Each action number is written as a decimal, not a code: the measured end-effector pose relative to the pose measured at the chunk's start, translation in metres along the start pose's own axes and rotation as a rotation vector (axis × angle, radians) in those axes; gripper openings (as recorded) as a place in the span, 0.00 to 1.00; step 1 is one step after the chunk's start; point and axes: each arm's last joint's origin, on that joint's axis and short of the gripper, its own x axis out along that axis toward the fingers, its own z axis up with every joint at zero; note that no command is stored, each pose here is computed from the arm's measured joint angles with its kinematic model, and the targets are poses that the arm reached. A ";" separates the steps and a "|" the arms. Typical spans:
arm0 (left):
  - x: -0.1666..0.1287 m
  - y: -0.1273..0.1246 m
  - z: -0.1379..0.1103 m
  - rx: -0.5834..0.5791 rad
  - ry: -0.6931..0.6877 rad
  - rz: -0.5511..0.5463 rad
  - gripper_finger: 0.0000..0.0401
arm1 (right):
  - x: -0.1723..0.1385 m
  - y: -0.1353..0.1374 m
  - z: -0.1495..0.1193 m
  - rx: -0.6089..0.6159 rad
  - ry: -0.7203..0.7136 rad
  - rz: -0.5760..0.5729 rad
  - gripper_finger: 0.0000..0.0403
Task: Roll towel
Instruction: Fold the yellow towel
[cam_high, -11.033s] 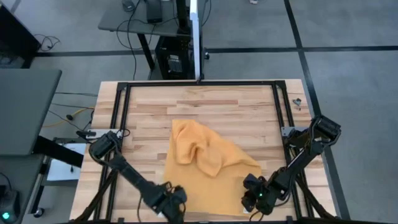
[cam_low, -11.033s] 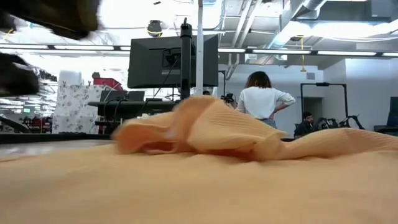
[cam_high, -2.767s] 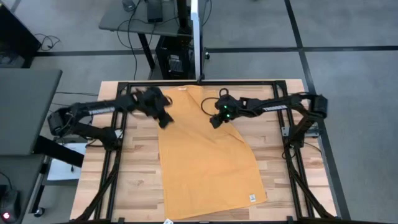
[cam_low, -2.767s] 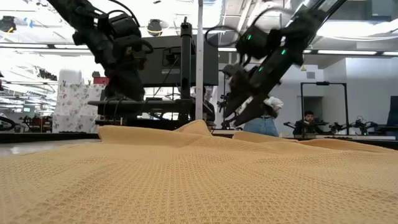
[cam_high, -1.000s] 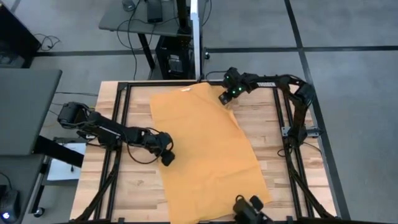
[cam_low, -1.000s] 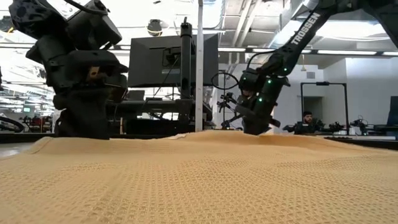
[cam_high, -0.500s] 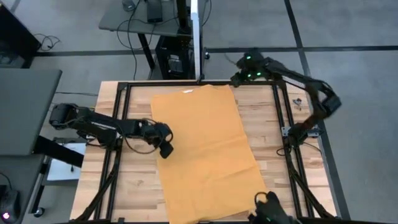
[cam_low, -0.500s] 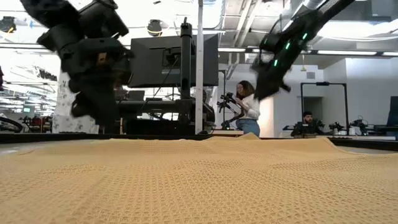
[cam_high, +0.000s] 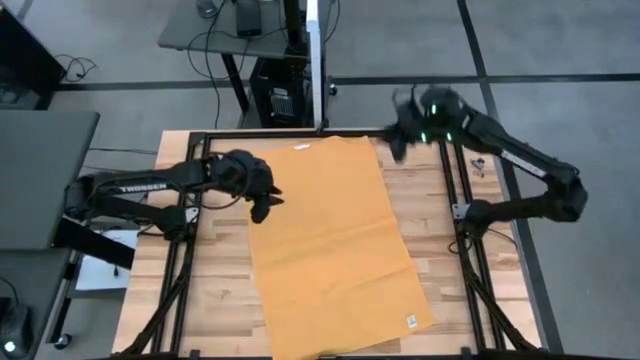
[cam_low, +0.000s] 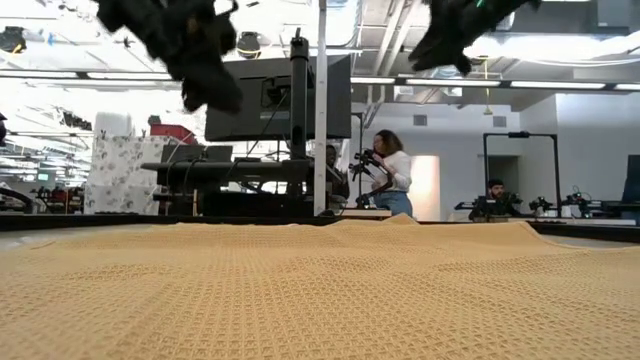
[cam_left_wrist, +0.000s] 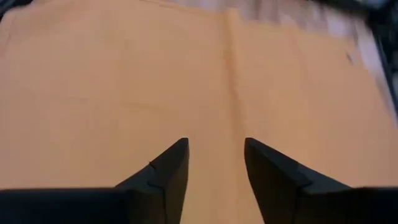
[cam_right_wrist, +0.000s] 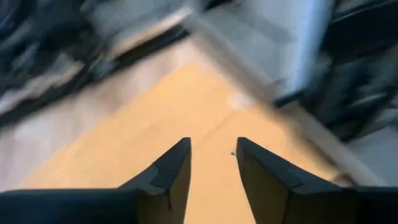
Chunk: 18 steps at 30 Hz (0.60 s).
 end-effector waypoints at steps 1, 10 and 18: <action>-0.004 -0.006 0.006 0.046 0.021 0.002 0.41 | -0.002 0.015 -0.007 -0.003 0.051 0.046 0.38; 0.002 -0.108 0.019 0.244 0.238 -0.035 0.54 | -0.025 0.153 -0.082 -0.213 0.364 0.273 0.61; 0.056 -0.245 -0.016 0.125 0.396 -0.052 0.54 | -0.039 0.230 -0.202 -0.505 0.518 0.185 0.62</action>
